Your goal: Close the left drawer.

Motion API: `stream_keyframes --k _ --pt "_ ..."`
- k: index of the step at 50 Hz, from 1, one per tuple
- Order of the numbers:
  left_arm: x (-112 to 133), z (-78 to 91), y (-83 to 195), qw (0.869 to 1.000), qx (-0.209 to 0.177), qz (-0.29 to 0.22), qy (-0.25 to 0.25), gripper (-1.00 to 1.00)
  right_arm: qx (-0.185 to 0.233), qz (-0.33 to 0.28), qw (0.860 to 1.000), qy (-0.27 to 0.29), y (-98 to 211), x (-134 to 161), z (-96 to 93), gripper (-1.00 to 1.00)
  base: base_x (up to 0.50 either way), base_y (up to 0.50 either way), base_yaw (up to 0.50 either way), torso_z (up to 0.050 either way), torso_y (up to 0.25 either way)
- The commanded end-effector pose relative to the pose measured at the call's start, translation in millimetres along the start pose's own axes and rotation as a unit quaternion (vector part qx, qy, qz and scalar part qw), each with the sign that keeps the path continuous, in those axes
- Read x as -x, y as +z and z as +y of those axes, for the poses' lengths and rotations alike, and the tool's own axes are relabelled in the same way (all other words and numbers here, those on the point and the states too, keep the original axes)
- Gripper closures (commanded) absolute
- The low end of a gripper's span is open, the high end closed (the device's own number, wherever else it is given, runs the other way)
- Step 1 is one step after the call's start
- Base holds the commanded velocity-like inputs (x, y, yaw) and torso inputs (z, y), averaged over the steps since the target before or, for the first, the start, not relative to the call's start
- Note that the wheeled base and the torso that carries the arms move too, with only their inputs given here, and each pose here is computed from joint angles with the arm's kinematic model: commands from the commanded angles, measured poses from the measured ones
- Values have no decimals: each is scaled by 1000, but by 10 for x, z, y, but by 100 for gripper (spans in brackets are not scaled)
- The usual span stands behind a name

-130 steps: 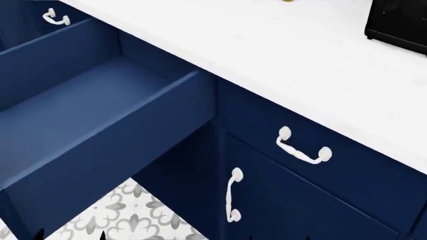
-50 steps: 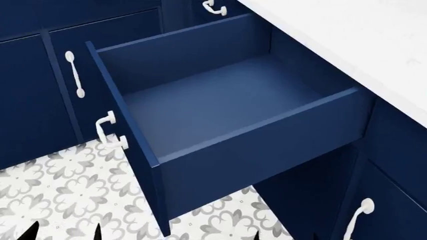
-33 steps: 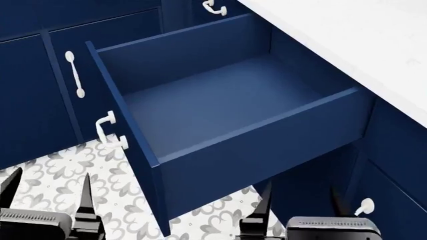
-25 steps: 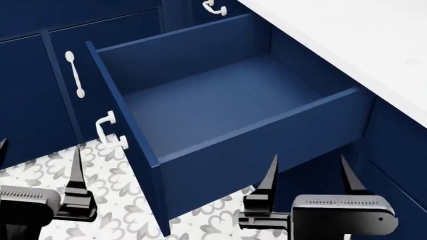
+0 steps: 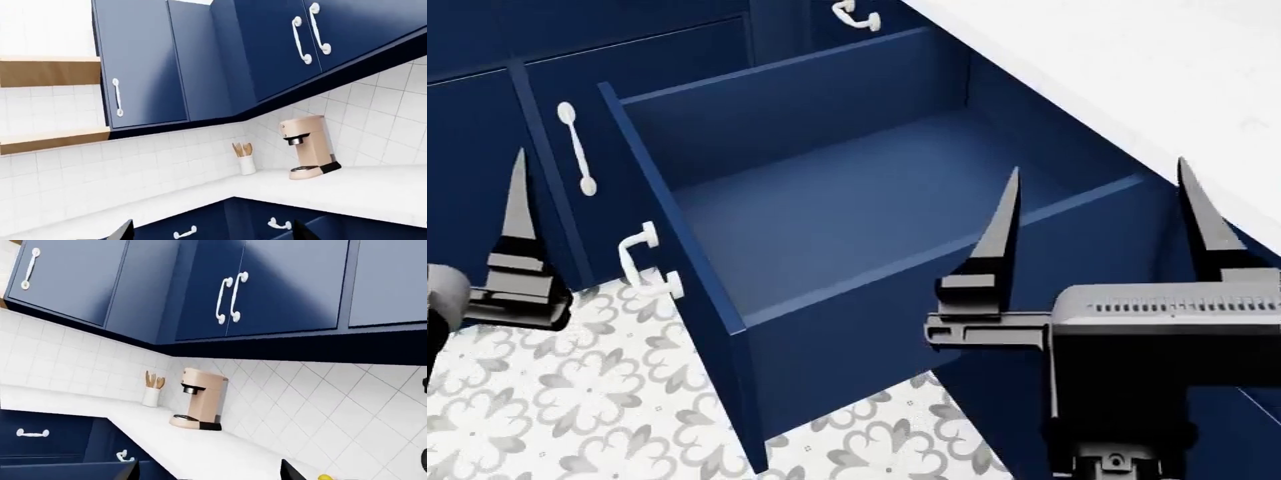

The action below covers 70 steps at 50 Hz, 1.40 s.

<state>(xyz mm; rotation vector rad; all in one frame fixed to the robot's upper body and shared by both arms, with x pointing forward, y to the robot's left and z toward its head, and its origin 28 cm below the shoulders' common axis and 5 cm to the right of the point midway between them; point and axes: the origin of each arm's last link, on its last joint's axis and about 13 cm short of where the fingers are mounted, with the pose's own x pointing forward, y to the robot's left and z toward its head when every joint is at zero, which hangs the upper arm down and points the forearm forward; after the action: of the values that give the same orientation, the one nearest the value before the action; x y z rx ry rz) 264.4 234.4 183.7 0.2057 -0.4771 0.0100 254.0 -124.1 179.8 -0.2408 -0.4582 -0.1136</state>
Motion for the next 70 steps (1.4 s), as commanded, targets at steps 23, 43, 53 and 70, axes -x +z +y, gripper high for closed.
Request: stream_keyframes --k 23,43,53,70 --pt "-583 343 551 997 -57 -39 25 -100 48 -70 996 -36 556 -405 -283 -100 0 0 0 0 0" --pt "-594 569 554 994 -84 -31 64 -100 93 -107 984 -110 800 -200 -696 -100 0 0 0 0 0" --pt "-706 638 580 992 -96 -31 77 -100 91 -112 983 -111 795 -184 -706 -100 0 0 0 0 0" --pt "-720 651 585 992 -94 -33 80 -100 84 -103 987 -92 763 -220 -660 -100 0 0 0 0 0"
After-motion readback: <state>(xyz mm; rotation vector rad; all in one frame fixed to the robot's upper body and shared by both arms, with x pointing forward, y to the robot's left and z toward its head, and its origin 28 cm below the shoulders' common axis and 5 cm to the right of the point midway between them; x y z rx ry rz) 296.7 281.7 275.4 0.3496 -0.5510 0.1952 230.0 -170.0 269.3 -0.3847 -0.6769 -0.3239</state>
